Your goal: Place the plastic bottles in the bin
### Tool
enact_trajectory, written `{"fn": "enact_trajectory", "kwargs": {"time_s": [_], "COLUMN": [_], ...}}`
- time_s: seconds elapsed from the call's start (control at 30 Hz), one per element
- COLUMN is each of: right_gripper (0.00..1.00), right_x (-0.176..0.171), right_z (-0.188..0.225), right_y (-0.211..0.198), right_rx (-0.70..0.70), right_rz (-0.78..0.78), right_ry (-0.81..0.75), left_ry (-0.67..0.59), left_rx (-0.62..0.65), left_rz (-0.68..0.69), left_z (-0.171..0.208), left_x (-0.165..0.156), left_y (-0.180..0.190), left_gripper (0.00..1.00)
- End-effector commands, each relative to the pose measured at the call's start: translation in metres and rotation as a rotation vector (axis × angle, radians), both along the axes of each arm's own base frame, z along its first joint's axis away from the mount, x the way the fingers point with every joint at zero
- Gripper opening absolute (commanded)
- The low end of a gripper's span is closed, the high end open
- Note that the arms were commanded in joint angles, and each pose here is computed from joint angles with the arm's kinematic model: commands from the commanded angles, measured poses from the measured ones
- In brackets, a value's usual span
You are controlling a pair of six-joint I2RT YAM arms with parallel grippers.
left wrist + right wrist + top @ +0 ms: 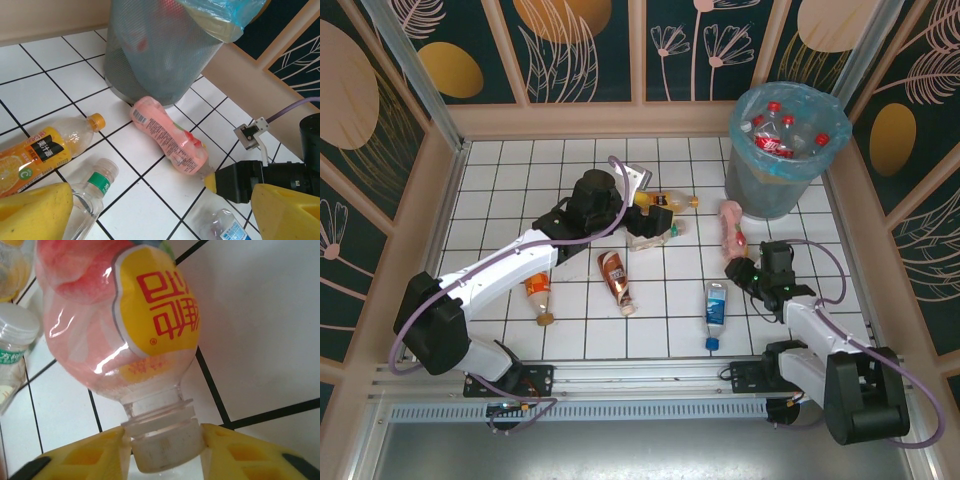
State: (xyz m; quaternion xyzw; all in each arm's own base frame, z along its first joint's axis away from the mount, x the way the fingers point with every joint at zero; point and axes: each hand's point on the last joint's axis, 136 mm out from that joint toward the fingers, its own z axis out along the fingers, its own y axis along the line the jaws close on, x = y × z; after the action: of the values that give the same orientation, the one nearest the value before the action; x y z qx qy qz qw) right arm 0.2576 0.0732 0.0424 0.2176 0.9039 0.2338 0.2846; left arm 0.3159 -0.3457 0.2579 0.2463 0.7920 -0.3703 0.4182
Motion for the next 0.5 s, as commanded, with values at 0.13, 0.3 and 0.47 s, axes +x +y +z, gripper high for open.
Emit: {"fn": "enact_trajectory", "kwargs": {"time_s": [0.13,0.3,0.47], "right_gripper": [0.12,0.00,0.01], "right_x": [-0.003,-0.011,-0.020], "right_z": [0.022,0.065,0.096], "right_y": [0.005,0.022,0.033], "right_rx": [0.022,0.101,0.133], "right_rz": [0.038,0.115,0.168], "right_ry": [-0.028,-0.071,-0.073], "left_ry": [-0.187,-0.538,-0.775], "left_rx": [0.044,0.135,0.355], "left_rz": [0.083,0.109,0.118], "left_z": [0.027,0.055,0.062], "left_x": [0.011,0.002,0.000], "left_y": [0.020,0.051,0.075], "left_gripper": [0.92,0.98,0.99]}}
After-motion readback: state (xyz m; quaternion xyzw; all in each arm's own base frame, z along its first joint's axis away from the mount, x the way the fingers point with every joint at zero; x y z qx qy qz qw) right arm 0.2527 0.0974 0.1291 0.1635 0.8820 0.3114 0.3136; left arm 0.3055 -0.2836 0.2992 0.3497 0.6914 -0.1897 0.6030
